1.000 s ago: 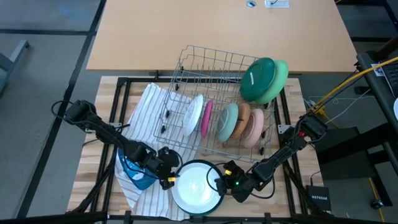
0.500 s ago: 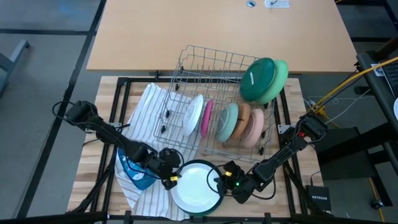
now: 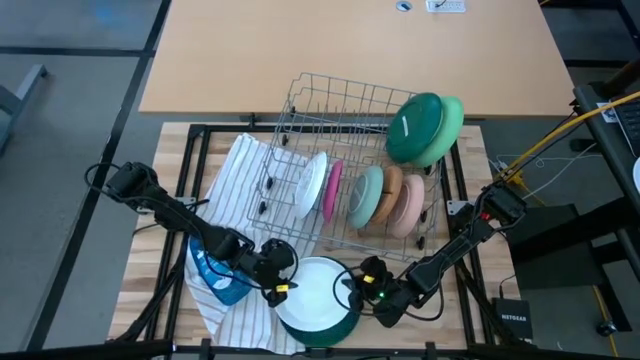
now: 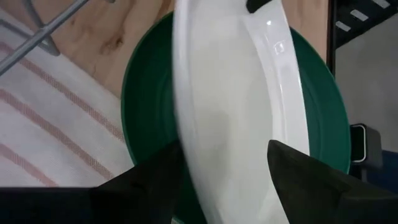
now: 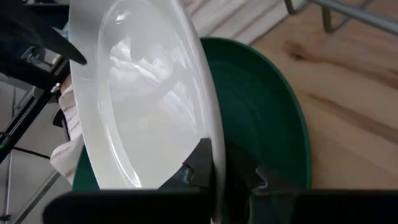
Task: Sort dishes
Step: Put the white plate in the dish rack
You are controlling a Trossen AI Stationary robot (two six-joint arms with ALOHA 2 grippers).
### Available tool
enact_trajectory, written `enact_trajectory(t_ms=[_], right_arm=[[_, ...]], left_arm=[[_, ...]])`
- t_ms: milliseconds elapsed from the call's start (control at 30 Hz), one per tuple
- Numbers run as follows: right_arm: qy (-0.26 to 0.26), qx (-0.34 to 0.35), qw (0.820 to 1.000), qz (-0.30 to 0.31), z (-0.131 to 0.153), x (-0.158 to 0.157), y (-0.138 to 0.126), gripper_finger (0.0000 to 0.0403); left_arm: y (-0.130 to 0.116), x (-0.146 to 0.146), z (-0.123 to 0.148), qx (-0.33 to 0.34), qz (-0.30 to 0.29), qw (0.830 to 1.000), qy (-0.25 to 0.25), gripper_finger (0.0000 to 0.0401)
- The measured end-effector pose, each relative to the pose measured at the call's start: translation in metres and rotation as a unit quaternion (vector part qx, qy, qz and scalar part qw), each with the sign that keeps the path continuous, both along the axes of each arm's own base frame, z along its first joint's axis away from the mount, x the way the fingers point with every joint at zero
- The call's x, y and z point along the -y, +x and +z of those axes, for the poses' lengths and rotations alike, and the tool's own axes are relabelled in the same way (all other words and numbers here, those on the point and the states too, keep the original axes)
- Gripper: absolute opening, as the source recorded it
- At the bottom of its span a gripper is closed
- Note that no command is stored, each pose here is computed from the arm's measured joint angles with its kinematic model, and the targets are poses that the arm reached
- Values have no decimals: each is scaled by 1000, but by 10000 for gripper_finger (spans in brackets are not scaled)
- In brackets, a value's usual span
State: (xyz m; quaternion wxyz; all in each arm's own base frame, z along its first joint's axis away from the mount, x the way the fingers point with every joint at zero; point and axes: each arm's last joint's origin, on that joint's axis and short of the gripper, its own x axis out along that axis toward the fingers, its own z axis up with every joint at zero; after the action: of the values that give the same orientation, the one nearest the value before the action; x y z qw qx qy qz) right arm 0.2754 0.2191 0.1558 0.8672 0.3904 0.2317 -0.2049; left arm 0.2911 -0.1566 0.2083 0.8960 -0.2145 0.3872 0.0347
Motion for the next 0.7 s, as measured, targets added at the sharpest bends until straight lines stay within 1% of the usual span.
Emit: enact_trajectory(t_ms=[133, 200, 367, 500, 567, 600, 700], right_arm=[[-10, 18, 1000, 7, 3, -1, 2, 16], [-8, 28, 1000, 10, 5, -3, 4, 16], [-18, 29, 999, 15, 6, -3, 4, 17], [-22, 29, 999, 22, 6, -3, 5, 33], [-15, 30, 999, 28, 7, -4, 5, 43], [-12, 32, 999, 30, 8, -5, 5, 49], [-3, 34, 999, 32, 9, -6, 5, 64]], left_arm=[[0, 0, 0, 4, -19, 1000, 18, 219], [0, 0, 0, 5, -28, 999, 27, 208], [0, 0, 0, 8, -46, 998, 44, 151], [0, 0, -1, 3, -40, 998, 38, 95], [0, 0, 0, 2, -34, 999, 27, 71], [0, 0, 1, 4, -29, 999, 21, 64], [0, 0, 1, 5, -26, 999, 18, 61]])
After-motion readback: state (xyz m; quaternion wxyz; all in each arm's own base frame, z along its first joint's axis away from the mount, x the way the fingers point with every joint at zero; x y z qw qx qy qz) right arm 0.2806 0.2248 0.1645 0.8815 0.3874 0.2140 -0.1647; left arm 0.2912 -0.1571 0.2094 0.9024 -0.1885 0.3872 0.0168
